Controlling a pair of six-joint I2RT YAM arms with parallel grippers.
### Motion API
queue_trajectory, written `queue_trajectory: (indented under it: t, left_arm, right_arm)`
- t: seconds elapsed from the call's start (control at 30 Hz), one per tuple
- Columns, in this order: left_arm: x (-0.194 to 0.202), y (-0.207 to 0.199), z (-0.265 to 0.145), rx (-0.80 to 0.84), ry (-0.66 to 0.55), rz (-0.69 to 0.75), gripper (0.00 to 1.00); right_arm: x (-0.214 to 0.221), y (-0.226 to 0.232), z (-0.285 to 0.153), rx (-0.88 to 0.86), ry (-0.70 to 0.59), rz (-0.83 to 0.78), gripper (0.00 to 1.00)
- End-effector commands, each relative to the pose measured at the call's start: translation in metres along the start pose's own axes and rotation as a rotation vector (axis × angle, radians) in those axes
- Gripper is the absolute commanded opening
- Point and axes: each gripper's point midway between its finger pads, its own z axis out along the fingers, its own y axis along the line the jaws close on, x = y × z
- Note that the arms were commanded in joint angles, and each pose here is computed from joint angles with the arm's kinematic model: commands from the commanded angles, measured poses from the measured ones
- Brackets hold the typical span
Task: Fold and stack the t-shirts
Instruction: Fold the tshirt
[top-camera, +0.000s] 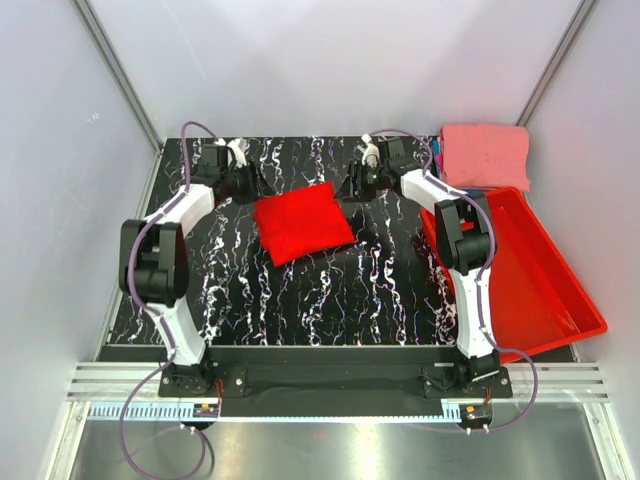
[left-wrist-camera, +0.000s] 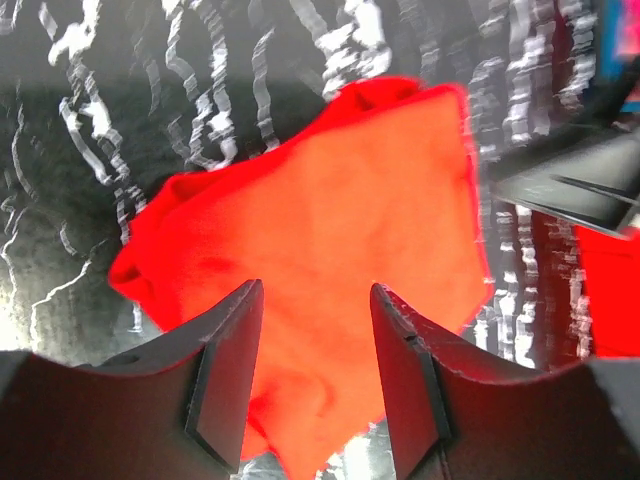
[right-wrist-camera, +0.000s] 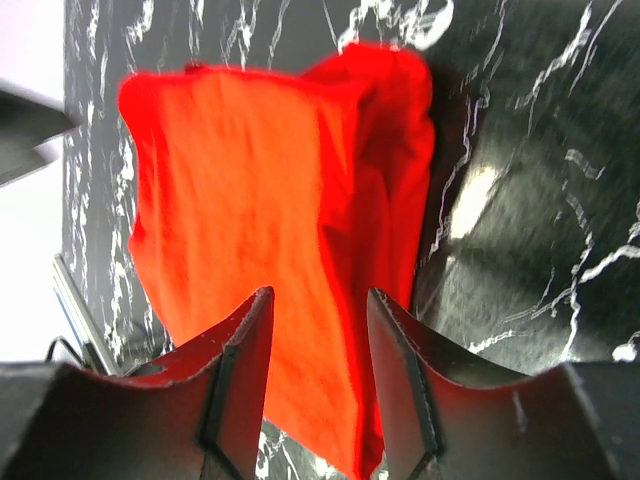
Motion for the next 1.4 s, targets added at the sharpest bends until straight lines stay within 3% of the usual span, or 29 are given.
queue_trajectory:
  t: [0.0, 0.17, 0.37, 0.5, 0.67, 0.73, 0.8, 0.9, 1.03, 1.1, 1.23, 1.37]
  left_arm:
    - [-0.002, 0.033, 0.013, -0.099, 0.022, -0.012, 0.52]
    - [0.011, 0.062, 0.028, -0.171, 0.069, -0.07, 0.5]
    - [0.031, 0.093, 0.031, -0.306, 0.094, -0.136, 0.45]
    - [0.029, 0.101, 0.031, -0.321, 0.08, -0.171, 0.43]
    - [0.024, 0.106, 0.036, -0.31, 0.097, -0.183, 0.07]
    - [0.024, 0.103, 0.038, -0.274, 0.112, -0.201, 0.05]
    - [0.021, 0.093, 0.037, -0.22, 0.125, -0.203, 0.2]
    - [0.01, 0.082, 0.02, -0.222, 0.11, -0.166, 0.51]
    - [-0.009, 0.078, -0.031, -0.4, 0.05, -0.109, 0.54]
    - [0.0, 0.082, -0.05, -0.498, 0.059, -0.097, 0.54]
    - [0.02, 0.056, -0.076, -0.438, 0.053, -0.092, 0.53]
    - [0.064, 0.053, -0.074, -0.356, 0.095, -0.123, 0.53]
  right_arm:
    - [0.019, 0.01, -0.005, -0.033, 0.068, -0.033, 0.5]
    - [0.036, 0.0, 0.002, -0.005, 0.103, -0.032, 0.51]
    - [0.053, -0.011, 0.003, 0.02, 0.121, -0.017, 0.61]
    - [0.068, -0.013, 0.004, 0.012, 0.142, -0.001, 0.59]
    - [0.077, 0.011, 0.001, -0.035, 0.124, 0.005, 0.54]
    - [0.091, 0.016, 0.003, -0.026, 0.124, 0.043, 0.5]
    - [0.105, 0.022, -0.001, -0.023, 0.135, 0.073, 0.48]
    - [0.116, 0.038, -0.004, -0.013, 0.12, 0.072, 0.5]
    - [0.113, 0.034, -0.013, 0.071, 0.118, 0.086, 0.58]
    - [0.096, 0.034, -0.014, 0.096, 0.101, 0.07, 0.6]
    - [0.074, 0.033, -0.016, 0.077, 0.08, 0.062, 0.64]
    - [0.046, 0.026, -0.016, 0.069, 0.061, 0.04, 0.66]
